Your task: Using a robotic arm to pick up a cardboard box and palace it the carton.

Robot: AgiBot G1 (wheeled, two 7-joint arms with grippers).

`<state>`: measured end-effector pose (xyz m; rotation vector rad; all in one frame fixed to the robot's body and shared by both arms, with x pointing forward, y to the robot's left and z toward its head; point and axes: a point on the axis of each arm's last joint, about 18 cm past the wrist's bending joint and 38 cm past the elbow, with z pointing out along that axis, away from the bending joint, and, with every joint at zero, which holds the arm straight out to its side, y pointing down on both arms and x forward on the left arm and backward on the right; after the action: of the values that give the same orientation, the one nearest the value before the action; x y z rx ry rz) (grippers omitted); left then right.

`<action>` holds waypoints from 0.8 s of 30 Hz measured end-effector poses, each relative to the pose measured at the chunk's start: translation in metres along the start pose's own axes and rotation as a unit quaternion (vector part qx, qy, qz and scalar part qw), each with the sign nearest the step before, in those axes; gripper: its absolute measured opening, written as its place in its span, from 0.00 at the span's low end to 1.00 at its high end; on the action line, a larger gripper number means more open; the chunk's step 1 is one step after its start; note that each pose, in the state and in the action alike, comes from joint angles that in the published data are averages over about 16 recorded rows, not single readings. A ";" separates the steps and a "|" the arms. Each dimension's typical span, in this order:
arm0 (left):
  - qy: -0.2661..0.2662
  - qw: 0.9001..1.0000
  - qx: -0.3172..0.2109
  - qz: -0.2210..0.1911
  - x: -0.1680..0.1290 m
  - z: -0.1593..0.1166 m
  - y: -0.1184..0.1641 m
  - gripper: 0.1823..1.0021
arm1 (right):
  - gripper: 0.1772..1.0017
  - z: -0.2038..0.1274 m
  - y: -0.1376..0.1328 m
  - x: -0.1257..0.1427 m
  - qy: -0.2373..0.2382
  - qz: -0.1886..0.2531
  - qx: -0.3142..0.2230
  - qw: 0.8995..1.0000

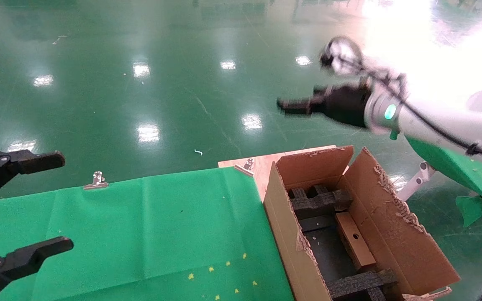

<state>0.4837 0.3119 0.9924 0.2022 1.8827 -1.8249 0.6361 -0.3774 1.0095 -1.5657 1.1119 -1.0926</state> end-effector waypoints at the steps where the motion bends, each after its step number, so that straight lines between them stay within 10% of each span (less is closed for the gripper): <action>1: 0.000 1.000 0.000 0.000 0.000 0.000 0.000 1.00 | 1.00 0.001 0.002 -0.002 -0.004 -0.001 -0.005 1.000; 24: 0.000 1.000 0.000 0.000 0.000 0.000 0.000 1.00 | 1.00 -0.013 0.036 -0.069 -0.217 -0.046 -0.064 0.973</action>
<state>0.4837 0.3119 0.9924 0.2022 1.8827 -1.8249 0.6034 -0.3196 0.9668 -1.8615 0.8301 -0.6957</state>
